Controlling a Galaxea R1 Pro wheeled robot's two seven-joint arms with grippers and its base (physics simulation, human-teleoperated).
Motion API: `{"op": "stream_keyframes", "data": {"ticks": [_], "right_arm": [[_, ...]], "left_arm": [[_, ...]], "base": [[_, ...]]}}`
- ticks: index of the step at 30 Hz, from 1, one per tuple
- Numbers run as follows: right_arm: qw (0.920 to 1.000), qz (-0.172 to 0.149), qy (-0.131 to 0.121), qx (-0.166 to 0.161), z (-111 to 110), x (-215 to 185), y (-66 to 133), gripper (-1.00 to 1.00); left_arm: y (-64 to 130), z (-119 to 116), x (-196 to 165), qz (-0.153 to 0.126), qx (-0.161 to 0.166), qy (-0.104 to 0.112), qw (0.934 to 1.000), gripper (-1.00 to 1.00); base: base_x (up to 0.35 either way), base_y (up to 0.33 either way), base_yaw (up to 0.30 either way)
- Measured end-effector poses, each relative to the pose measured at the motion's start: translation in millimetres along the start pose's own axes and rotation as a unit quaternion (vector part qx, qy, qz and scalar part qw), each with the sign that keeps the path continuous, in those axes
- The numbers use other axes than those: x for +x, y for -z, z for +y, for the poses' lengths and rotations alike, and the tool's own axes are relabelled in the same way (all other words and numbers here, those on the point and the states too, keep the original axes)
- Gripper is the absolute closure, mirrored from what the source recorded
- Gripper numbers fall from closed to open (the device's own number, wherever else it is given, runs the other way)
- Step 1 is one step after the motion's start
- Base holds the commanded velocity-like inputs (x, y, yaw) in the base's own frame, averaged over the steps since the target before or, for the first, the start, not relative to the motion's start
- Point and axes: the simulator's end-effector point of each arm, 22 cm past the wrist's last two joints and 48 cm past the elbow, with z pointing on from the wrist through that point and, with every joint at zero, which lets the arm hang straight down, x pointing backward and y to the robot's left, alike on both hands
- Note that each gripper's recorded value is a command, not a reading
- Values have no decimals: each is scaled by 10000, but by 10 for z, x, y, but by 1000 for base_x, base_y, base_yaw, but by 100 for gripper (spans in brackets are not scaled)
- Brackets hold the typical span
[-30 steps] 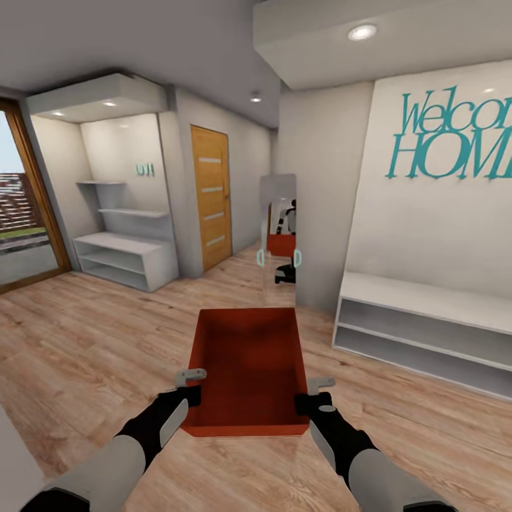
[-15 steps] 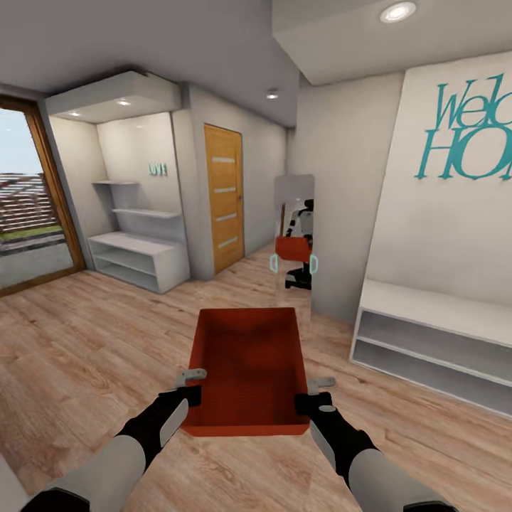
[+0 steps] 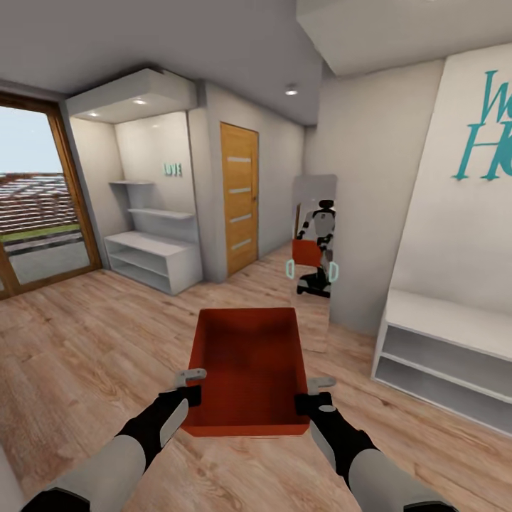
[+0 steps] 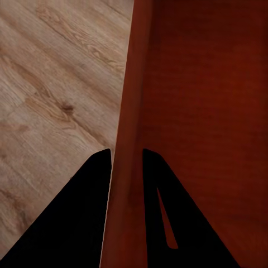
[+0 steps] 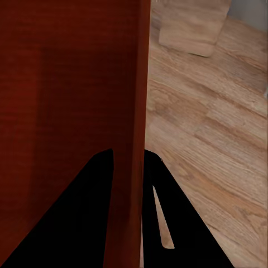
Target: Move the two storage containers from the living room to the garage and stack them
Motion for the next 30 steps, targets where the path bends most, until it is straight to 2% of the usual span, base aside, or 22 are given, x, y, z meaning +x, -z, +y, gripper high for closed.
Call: {"op": "stream_keyframes", "data": {"ticks": [16,25,30], "right_arm": [[10000,-8,-4,-1,0,-3,0,100],[10000,-3,-4,-1,7,-3,1,100],[10000,-3,-5,2,7,-3,1,100]], "left_arm": [[1,0,-7,-8,0,-5,10000,100],[1,7,-7,-4,-4,-10,10000,100],[1,7,-8,-2,-3,-12,10000,100]], "base": [[322,0,2],[322,0,210],[322,0,55]]}}
